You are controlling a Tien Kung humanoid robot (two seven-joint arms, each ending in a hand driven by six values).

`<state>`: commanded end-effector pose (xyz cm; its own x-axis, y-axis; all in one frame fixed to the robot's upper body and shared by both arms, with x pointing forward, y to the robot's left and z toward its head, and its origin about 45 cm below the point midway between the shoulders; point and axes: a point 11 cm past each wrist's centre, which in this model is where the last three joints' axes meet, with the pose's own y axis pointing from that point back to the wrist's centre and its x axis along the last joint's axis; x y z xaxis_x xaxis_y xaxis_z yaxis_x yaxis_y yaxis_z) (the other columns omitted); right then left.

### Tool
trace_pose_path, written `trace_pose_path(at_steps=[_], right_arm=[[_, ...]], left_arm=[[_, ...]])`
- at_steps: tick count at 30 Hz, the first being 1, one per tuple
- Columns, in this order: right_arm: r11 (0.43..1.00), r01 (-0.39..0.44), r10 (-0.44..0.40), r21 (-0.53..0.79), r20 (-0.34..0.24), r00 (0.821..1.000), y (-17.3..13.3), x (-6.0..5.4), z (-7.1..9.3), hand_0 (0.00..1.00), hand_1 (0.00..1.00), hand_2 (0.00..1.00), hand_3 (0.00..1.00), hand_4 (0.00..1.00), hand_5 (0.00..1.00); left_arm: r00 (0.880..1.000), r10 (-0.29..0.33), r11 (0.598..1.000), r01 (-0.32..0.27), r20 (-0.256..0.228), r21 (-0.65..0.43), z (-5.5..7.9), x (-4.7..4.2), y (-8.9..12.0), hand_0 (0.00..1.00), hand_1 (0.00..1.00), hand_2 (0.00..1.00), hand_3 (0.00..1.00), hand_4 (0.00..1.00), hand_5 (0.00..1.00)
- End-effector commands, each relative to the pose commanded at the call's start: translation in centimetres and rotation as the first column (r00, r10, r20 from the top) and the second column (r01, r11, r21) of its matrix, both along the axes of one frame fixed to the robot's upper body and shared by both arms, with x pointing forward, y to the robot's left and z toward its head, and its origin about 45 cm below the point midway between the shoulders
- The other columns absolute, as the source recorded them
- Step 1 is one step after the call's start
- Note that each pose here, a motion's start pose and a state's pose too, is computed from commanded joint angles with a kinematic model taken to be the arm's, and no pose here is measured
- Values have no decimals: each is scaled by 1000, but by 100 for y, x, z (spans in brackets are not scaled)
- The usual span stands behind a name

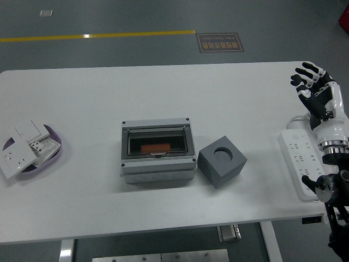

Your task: Pick up the cylinder from the cube,place it in the box,flap close box

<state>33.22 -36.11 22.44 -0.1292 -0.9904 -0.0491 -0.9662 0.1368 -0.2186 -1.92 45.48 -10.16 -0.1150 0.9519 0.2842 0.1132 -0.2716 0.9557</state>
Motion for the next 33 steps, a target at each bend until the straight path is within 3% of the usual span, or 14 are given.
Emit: trace_pose_path(at_steps=[9,21,33], right_arm=[[1000,-5,5,-9,-1,1000,17,-15,-8,654,625,651,665,728,172],[1000,0,0,-16,-10,1000,-12,-49,-35,651,620,645,659,724,171],[1000,8,-8,-12,1,1000,-26,-42,-4,647,621,648,659,727,163]], left_arm=[[1000,-2,1000,2,-3,1,3,-9,7,634,659,571,631,712,306],[1000,28,999,-28,-3,-26,-62,-84,-159,633,659,571,631,712,306],[999,40,999,-39,6,-31,-75,-59,-194,634,659,571,630,712,306]])
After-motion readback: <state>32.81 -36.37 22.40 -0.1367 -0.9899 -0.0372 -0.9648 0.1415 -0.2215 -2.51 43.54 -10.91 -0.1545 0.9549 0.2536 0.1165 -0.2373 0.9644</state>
